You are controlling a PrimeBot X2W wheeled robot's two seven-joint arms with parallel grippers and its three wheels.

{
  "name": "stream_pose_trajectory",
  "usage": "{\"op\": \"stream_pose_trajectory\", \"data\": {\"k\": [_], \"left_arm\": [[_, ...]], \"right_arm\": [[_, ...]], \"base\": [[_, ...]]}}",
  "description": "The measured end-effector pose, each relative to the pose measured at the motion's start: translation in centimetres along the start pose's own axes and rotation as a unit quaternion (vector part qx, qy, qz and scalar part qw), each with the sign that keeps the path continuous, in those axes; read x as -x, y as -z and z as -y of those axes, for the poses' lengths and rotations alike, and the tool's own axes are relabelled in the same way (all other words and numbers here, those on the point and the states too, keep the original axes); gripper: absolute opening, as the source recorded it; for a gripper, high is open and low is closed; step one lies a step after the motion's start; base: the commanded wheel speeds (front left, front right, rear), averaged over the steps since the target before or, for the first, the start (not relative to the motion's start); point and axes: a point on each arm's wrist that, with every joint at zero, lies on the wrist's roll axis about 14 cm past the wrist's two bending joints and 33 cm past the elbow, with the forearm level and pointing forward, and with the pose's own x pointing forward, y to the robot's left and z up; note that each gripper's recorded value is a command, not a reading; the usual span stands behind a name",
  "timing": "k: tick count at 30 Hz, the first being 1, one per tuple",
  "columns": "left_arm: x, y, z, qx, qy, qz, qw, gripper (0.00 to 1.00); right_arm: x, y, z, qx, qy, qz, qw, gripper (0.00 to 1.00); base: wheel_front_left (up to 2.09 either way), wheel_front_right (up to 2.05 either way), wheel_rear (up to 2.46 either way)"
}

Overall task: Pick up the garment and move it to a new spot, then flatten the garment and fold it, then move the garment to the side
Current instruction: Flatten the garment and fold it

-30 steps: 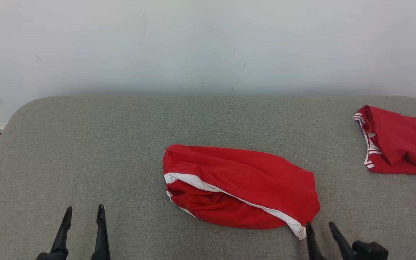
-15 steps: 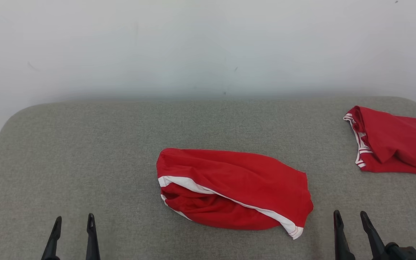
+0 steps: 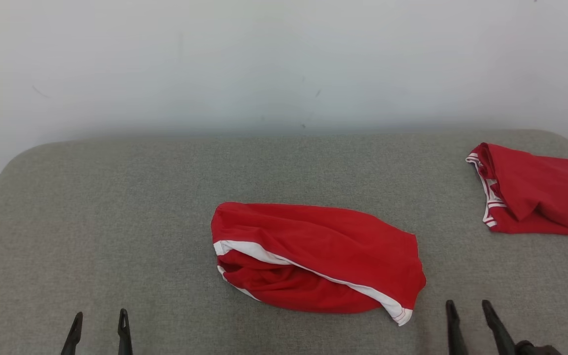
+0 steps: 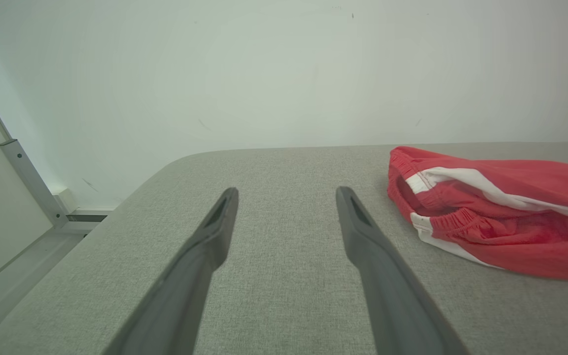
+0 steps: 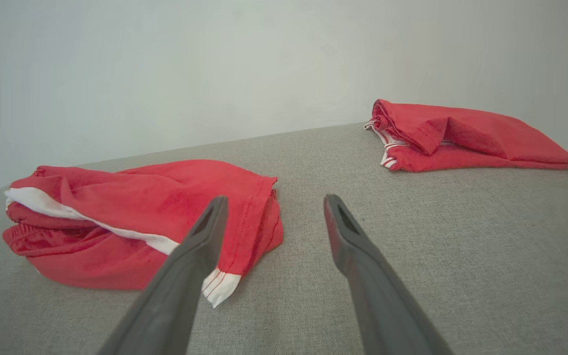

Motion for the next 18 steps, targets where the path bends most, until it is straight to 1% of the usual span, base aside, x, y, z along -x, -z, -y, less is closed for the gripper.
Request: {"op": "stream_pose_trajectory", "data": {"k": [5,11,18], "left_arm": [[0.0,0.1,-0.1,0.002,-0.003,-0.002,1.0,1.0],[0.0,-0.1,-0.4,0.004,-0.008,0.002,1.0,1.0],[0.4,0.1,-1.3,0.007,-0.021,-0.003,1.0,1.0]], "right_arm": [[-1.2,0.6,-1.0,0.004,-0.022,-0.011,1.0,1.0],[-2.5,3.1,-2.0,0.003,-0.04,-0.054,0.998,1.0],[-3.6,6.9,-3.1,0.001,-0.051,-0.12,0.991,1.0]], "base": [[0.0,0.0,0.0],[0.0,0.0,0.0],[0.0,0.0,0.0]]}}
